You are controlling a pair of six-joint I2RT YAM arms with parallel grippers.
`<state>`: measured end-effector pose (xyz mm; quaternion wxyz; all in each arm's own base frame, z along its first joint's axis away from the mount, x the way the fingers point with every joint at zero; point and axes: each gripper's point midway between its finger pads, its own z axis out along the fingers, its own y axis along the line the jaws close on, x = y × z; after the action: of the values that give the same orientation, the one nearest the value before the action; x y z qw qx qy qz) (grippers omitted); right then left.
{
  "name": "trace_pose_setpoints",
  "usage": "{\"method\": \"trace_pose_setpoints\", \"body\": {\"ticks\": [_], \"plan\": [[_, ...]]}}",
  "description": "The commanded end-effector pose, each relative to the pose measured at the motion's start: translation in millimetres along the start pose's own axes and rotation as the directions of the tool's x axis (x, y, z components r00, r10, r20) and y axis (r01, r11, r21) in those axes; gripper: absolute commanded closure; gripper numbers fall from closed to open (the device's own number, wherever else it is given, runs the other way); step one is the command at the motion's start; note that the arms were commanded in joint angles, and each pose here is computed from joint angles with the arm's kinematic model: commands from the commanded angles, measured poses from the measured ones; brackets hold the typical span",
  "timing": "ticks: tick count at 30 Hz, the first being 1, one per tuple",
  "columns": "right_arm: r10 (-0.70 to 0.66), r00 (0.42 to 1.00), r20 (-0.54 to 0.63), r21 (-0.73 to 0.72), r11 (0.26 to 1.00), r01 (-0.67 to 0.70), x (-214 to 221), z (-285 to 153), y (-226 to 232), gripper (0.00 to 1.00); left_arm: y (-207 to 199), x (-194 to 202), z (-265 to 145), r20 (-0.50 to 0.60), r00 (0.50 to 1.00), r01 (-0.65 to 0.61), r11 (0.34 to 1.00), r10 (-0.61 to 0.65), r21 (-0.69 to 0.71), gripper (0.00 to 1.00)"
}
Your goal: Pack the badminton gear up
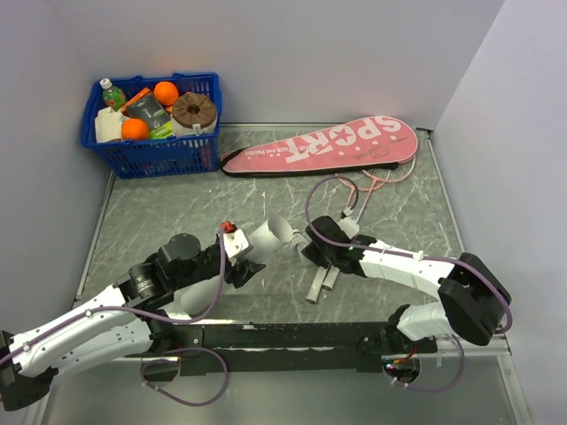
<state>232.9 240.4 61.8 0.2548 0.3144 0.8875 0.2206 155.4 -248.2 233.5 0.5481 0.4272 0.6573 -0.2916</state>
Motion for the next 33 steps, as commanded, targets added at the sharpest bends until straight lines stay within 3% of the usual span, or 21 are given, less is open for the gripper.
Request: {"method": "trace_pose_setpoints", "body": {"ticks": [1,3,14,20,28,33], "plan": [[-0.014,0.994,0.109,0.017,1.000,0.012,-27.5,7.1,-3.5,0.86,-0.2,-20.6,1.3,0.073,0.997,0.005,1.000,-0.005,0.001,0.99],[-0.028,0.990,0.138,0.023,0.999,0.025,-39.2,10.1,-3.4,1.00,0.3,-20.6,1.5,0.074,0.997,0.005,1.000,-0.005,-0.003,0.99],[-0.149,0.968,0.204,-0.062,0.984,0.164,-77.9,2.6,32.4,1.00,6.9,-15.9,2.4,0.058,0.998,0.005,0.999,-0.003,-0.041,0.99],[-0.220,0.934,0.281,-0.115,0.959,0.260,-101.1,-55.9,49.0,1.00,12.3,-13.4,3.5,0.047,0.999,0.005,0.997,-0.002,-0.072,0.99],[-0.348,0.899,0.265,-0.064,0.924,0.377,-110.5,-120.9,33.3,1.00,13.2,-8.4,7.5,0.023,1.000,0.003,0.997,-0.001,-0.075,0.99],[-0.480,0.842,0.247,-0.129,0.845,0.519,-106.6,-166.8,33.3,1.00,10.0,-3.1,11.3,0.002,1.000,-0.009,0.999,0.010,-0.053,0.99]]}}
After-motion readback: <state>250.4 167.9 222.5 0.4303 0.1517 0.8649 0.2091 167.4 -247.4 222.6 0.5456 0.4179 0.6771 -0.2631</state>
